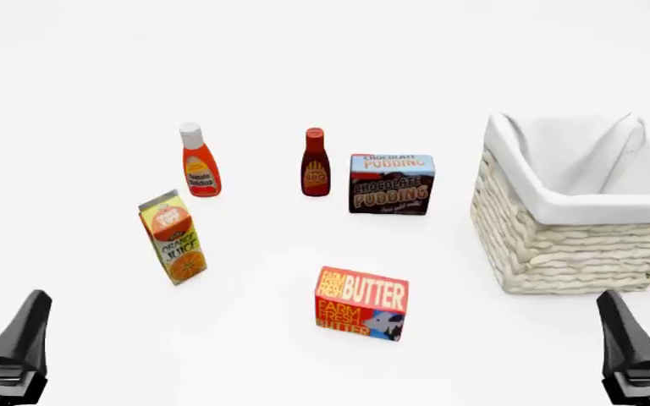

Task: Pick the butter and place it in the basket.

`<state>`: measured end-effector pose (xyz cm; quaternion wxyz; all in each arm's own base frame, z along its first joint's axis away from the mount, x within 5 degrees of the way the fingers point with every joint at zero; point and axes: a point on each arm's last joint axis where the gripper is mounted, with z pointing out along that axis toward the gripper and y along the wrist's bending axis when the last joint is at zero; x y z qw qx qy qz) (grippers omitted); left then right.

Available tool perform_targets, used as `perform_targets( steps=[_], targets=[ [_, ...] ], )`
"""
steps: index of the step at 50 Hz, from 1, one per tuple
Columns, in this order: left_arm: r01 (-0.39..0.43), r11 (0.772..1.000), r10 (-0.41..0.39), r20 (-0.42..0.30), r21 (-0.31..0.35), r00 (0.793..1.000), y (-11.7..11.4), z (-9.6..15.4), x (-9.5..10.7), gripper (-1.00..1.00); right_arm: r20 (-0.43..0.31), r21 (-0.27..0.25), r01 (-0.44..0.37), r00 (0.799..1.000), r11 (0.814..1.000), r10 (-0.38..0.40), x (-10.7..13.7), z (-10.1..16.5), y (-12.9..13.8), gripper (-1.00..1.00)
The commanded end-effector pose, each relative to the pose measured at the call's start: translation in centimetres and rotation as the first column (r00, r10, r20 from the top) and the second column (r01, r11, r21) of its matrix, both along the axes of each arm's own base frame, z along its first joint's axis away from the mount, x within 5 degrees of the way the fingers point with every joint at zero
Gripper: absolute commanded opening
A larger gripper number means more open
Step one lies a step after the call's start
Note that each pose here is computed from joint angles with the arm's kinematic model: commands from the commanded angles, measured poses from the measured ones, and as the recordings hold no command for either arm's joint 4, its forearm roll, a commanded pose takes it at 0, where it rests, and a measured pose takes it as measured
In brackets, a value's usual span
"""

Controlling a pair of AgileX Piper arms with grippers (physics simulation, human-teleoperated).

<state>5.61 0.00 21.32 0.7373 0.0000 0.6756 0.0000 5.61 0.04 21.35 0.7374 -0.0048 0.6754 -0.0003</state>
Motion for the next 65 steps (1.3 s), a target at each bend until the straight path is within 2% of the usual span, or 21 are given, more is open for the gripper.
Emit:
perform_targets(
  steps=[1,7,8,15,18,20,24,42,55,58,65],
  targets=[
    [0.0,1.0,0.0,0.0,0.0,1.0,0.0,0.0,0.0,1.0,-0.011,-0.002,-0.029,1.0,1.0,0.029,0.0,-0.1,0.2,1.0],
    [0.0,1.0,0.0,0.0,0.0,1.0,0.0,0.0,0.0,1.0,-0.018,0.005,-0.044,0.999,0.999,0.044,0.0,-0.2,0.2,1.0],
    [0.0,1.0,0.0,0.0,0.0,1.0,0.0,0.0,0.0,1.0,-0.022,-0.019,-0.045,0.999,0.999,0.045,0.0,-0.2,0.3,1.0],
    [0.0,1.0,0.0,0.0,0.0,1.0,0.0,0.0,0.0,1.0,-0.009,-0.024,-0.049,0.999,0.999,0.048,-0.1,0.4,0.3,1.0],
    [0.0,1.0,0.0,0.0,0.0,1.0,0.0,0.0,0.0,1.0,-0.002,-0.042,-0.068,0.998,0.997,0.068,-0.2,1.3,0.4,1.0],
    [0.0,1.0,0.0,0.0,0.0,1.0,0.0,0.0,0.0,1.0,-0.018,-0.025,-0.114,0.993,0.993,0.113,-0.4,1.9,0.6,1.0],
    [0.0,1.0,0.0,0.0,0.0,1.0,0.0,0.0,0.0,1.0,-0.029,-0.016,-0.148,0.989,0.989,0.147,-0.6,3.1,0.7,1.0],
    [0.0,1.0,0.0,0.0,0.0,1.0,0.0,0.0,0.0,1.0,-0.044,-0.021,-0.203,0.978,0.979,0.202,-1.2,6.2,0.9,1.0],
    [0.0,1.0,0.0,0.0,0.0,1.0,0.0,0.0,0.0,1.0,-0.071,-0.045,-0.259,0.964,0.965,0.255,-0.2,8.6,1.5,1.0],
    [0.0,1.0,0.0,0.0,0.0,1.0,0.0,0.0,0.0,1.0,-0.076,-0.034,-0.266,0.962,0.963,0.263,0.1,9.4,1.6,1.0],
    [0.0,1.0,0.0,0.0,0.0,1.0,0.0,0.0,0.0,1.0,-0.086,-0.076,-0.3,0.952,0.951,0.293,0.3,10.6,1.9,1.0]
  ],
)
